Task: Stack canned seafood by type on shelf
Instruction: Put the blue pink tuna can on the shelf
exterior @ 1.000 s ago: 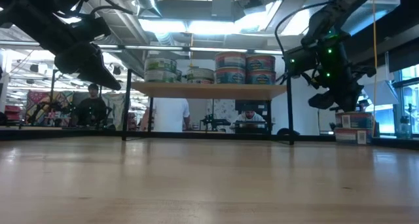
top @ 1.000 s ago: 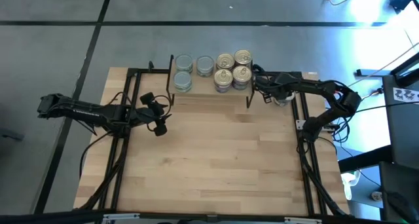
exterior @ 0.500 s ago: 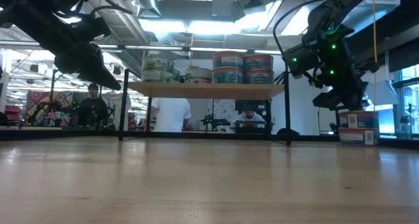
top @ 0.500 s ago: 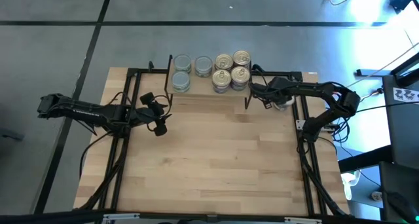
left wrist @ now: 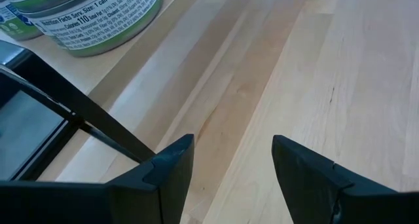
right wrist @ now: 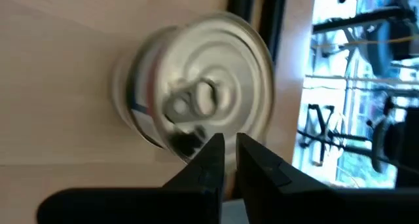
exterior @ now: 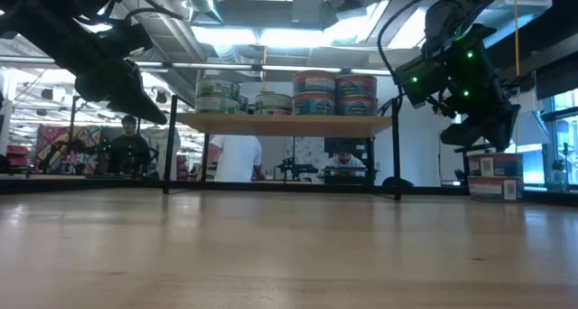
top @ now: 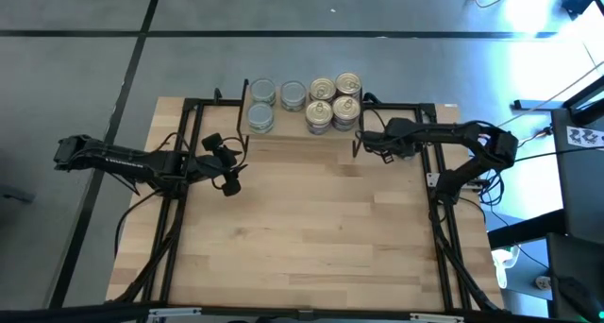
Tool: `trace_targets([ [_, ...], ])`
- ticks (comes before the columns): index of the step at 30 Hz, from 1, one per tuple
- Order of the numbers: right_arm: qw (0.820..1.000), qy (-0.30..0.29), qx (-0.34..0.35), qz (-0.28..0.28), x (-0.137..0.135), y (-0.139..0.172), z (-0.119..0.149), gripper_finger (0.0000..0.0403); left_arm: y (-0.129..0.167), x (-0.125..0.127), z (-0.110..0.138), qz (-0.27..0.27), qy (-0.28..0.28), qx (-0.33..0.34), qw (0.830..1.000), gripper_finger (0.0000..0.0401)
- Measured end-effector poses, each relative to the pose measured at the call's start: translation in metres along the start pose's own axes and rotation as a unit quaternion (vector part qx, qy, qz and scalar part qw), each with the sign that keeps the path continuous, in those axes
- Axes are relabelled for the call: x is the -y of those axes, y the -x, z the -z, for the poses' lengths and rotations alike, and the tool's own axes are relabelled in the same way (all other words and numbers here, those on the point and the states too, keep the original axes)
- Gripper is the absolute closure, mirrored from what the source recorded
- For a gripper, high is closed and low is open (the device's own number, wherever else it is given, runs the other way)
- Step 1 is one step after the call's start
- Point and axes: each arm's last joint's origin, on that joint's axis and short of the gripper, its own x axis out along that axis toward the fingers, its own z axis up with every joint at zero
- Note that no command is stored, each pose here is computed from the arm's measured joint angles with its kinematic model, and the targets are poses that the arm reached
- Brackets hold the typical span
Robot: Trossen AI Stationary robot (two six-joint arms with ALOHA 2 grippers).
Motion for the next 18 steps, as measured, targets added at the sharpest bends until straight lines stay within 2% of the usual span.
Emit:
trace_targets([
  [7, 0.999, -0.018, -0.018, 0.032, 0.005, 0.004, 0.009, 0.0361, 0.0, 0.0, 0.0, 0.0, 0.0, 0.0, 1.0, 0.0198],
  [18, 0.999, 0.013, -0.02, 0.021, 0.0, 0.017, 0.027, 0.0361, 0.0, 0.0, 0.0, 0.0, 0.0, 0.0, 1.0, 0.0198],
])
